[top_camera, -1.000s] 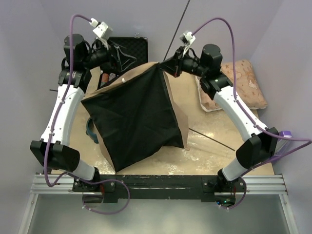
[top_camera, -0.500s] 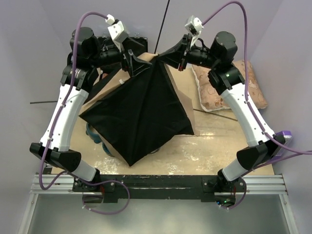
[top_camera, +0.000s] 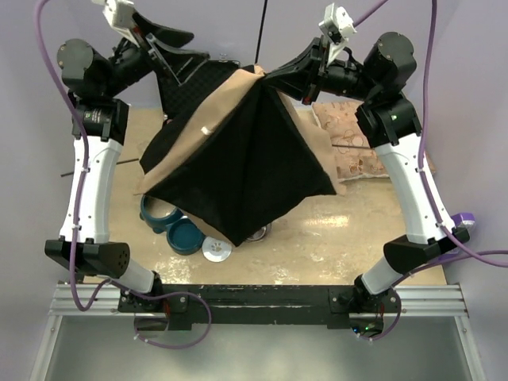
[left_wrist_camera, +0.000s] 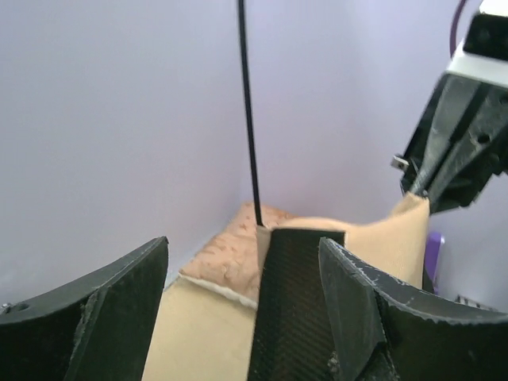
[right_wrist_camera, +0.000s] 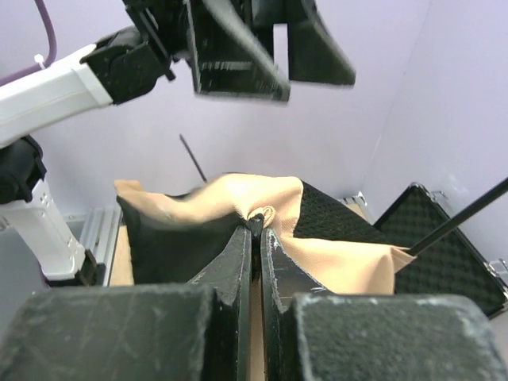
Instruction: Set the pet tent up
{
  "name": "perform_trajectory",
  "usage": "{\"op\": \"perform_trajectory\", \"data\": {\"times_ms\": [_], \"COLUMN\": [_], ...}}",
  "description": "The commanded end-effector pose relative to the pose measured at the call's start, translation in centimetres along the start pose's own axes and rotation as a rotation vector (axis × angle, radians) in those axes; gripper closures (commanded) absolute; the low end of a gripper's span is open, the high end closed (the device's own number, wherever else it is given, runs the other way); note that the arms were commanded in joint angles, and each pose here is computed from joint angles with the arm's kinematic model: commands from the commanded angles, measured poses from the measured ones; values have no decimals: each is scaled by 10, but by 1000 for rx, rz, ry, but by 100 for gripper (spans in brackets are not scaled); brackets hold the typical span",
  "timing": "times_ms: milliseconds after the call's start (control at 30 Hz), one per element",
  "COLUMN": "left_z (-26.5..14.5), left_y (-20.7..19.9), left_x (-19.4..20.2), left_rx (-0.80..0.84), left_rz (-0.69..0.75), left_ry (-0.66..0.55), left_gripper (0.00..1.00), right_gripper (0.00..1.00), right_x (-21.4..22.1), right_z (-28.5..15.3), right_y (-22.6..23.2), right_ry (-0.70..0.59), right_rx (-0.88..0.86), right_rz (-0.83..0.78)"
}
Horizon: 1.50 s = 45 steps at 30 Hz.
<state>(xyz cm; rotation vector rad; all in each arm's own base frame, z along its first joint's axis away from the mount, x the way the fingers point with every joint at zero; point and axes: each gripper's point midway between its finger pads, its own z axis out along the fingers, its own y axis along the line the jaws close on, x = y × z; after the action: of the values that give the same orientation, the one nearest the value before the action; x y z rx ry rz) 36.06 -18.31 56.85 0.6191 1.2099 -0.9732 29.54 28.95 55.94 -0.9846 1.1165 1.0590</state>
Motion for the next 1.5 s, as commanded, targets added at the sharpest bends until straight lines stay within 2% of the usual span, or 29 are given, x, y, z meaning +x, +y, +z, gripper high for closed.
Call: {"op": "perform_trajectory", "data": {"times_ms": [0,133,267,400,600,667,867,933,1067,1200,1467], "left_z": [4,5,7,16,7,0,-18,-21,-14,7,51], "left_y": [1,-7,4,11,9,3,-7,-9,-21,-46,-72], "left_x": [-47,-45,-42,-32,-20,-11,41,61,101,143,189], "left_rx": [-28,32,-11,0,-12,-2,6,10,48,107,179], "left_rz": [21,-15,18,27,83,82,-75,-156,-237,-289,-438], "left_ry": [-152,-151,-160,-116,-52,-23,79,92,150,229,206], "left_gripper": [17,11,11,12,13,13,17,18,20,29,43], "right_gripper": [100,100,100,100,100,100,100,100,100,100,100], "right_x": [-14,-26,-45,-59,-91,-99,-117,-117,-124,-135,-135], "right_z": [-6,-10,-12,-11,-26,-35,-39,-36,-32,-31,-34], "right_y": [13,9,8,3,-32,-43,-43,-47,-52,-56,-77], "right_ry": [14,-15,-50,-97,-178,-185,-141,-129,-149,-194,-201], "right_rx": [-34,16,38,71,324,408,399,394,399,422,512], "right_rz": [-74,-120,-168,-182,-292,-383,-706,-751,-793,-798,-843]}}
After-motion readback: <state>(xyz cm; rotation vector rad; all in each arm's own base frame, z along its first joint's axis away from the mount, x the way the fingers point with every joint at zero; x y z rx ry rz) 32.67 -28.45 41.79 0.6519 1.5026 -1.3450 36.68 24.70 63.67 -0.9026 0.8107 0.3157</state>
